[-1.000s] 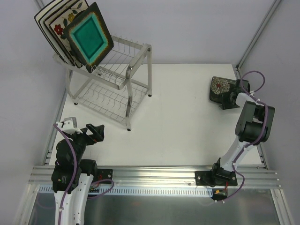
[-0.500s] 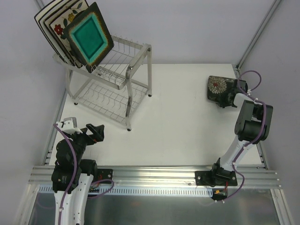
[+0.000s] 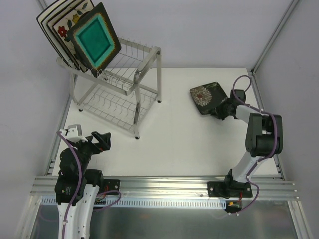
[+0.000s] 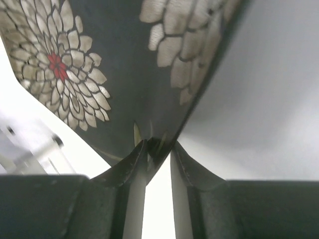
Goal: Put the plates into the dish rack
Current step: Grab a plate with the right arm
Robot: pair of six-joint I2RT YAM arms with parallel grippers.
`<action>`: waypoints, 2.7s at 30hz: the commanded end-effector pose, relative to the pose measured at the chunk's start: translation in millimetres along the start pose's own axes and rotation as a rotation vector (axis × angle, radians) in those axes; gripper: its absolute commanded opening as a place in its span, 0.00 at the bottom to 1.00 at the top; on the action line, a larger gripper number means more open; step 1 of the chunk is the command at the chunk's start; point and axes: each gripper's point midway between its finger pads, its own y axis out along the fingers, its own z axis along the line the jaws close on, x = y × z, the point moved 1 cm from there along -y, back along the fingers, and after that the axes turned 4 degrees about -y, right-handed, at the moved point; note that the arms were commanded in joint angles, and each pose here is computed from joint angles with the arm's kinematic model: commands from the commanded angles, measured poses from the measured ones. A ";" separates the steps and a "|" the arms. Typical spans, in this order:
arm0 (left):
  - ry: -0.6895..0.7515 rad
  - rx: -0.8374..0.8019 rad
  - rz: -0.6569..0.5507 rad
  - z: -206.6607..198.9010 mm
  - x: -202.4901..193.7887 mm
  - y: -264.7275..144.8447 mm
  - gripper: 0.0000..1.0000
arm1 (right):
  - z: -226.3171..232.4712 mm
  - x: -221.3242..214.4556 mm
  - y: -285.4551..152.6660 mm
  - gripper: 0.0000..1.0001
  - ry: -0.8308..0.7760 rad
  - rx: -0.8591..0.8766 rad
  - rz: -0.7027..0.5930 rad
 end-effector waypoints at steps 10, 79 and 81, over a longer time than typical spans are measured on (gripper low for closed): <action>-0.010 -0.049 -0.131 -7.2 16.9 -15.9 0.99 | -24.1 -34.9 -50.1 0.38 -0.200 -0.076 0.053; -0.002 -0.072 -0.143 -10.7 18.4 -17.9 0.99 | -21.6 -22.3 -115.6 0.02 -0.286 -0.118 -0.052; -0.002 -0.073 -0.141 -10.8 18.1 -17.7 0.99 | -22.0 -24.1 -114.7 0.04 -0.278 -0.104 -0.054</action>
